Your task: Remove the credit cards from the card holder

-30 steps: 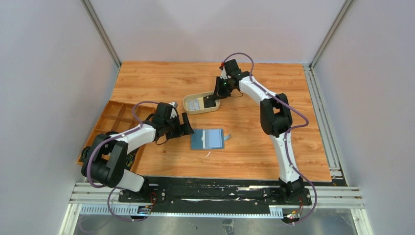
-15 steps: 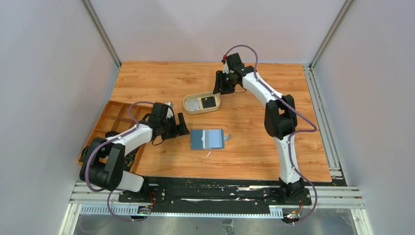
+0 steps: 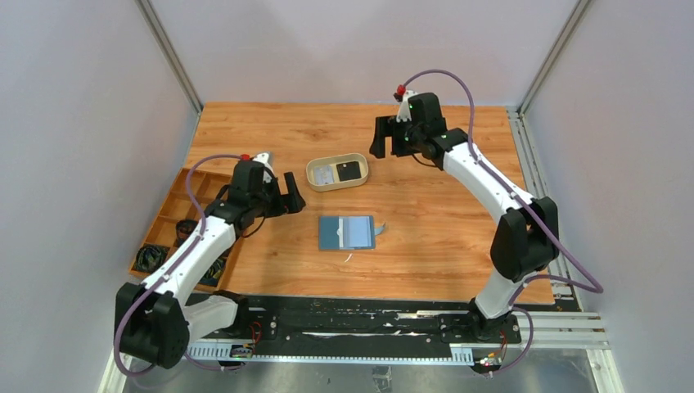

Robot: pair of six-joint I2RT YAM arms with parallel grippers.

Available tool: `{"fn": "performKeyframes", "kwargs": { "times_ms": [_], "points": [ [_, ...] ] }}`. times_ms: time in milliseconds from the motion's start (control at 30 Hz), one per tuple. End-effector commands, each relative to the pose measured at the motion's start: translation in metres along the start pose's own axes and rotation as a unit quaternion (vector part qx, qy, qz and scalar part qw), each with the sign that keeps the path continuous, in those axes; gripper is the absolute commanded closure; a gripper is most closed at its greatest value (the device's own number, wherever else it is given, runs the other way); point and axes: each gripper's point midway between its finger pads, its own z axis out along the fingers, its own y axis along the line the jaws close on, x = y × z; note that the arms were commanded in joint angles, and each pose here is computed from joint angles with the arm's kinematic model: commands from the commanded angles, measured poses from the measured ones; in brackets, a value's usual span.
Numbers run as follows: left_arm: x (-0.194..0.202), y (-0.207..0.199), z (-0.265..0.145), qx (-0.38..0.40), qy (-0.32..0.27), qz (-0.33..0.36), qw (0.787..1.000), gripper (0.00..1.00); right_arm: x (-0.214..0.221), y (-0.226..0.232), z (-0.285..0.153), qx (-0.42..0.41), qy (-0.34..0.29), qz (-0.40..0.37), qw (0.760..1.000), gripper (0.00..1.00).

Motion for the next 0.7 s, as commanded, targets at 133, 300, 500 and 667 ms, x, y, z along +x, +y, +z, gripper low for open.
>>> {"fn": "performKeyframes", "kwargs": {
  "times_ms": [133, 300, 500, 667],
  "points": [
    [-0.038, 0.009, -0.034, -0.036, -0.094, 0.027, 0.995, 0.0, 0.047, -0.033, -0.03, 0.071, -0.008, -0.019, 0.997, 0.08],
    [-0.055, 0.017, -0.051, -0.064, -0.135, 0.03, 0.988, 0.0, 0.075, -0.043, -0.043, 0.087, -0.002, 0.0, 0.996, 0.07],
    [-0.062, 0.016, -0.057, -0.067, -0.152, 0.027, 0.986, 0.0, 0.1, -0.047, -0.039, 0.073, 0.016, 0.016, 0.997, 0.07],
    [-0.067, 0.016, -0.06, -0.07, -0.161, 0.026, 0.984, 0.0, 0.104, -0.046, -0.039, 0.055, 0.013, 0.019, 0.998, 0.07]
  ]
}}
